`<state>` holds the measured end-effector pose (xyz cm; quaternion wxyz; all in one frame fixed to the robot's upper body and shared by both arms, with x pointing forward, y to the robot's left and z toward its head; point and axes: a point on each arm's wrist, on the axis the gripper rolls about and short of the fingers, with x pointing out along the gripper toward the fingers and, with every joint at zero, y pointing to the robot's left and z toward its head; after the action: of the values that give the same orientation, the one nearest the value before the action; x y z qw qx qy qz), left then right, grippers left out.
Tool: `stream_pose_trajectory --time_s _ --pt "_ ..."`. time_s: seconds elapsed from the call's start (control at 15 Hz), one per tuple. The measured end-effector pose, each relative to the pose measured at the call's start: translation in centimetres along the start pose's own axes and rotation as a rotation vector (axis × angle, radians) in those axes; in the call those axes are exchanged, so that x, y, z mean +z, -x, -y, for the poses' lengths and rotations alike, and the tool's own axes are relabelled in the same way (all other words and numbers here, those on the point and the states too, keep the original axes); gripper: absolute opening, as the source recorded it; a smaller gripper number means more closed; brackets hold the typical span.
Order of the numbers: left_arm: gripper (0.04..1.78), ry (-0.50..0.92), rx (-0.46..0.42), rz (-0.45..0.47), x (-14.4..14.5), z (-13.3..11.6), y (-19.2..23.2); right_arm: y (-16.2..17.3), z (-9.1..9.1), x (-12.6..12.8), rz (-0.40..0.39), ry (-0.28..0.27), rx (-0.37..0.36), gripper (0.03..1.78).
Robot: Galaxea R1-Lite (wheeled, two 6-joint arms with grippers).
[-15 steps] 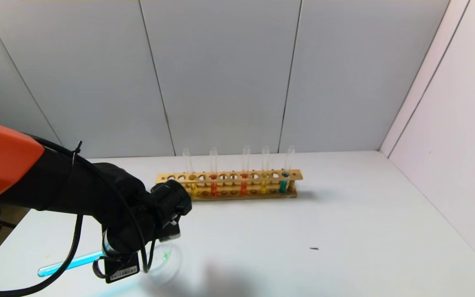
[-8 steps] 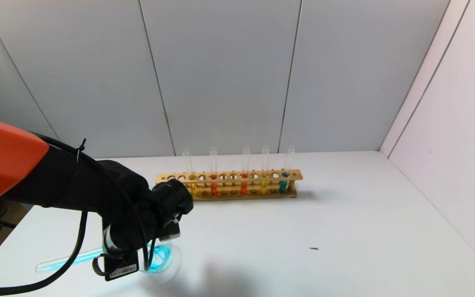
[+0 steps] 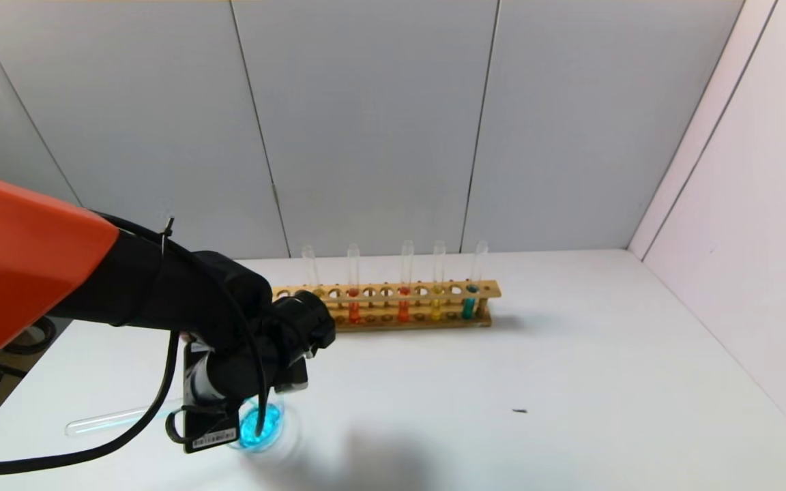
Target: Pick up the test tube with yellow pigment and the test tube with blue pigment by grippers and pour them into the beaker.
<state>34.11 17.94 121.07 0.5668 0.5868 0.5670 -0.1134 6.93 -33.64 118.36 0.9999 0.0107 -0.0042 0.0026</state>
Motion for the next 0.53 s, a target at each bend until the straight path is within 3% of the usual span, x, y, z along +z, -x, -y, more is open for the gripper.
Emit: stream_pose_trajectory --time_s 0.53 --pt "0.30 -0.072 -0.004 -0.049 1.7 0.6 -0.2 0.0 0.0 0.0 0.000 0.000 0.000 1.74"
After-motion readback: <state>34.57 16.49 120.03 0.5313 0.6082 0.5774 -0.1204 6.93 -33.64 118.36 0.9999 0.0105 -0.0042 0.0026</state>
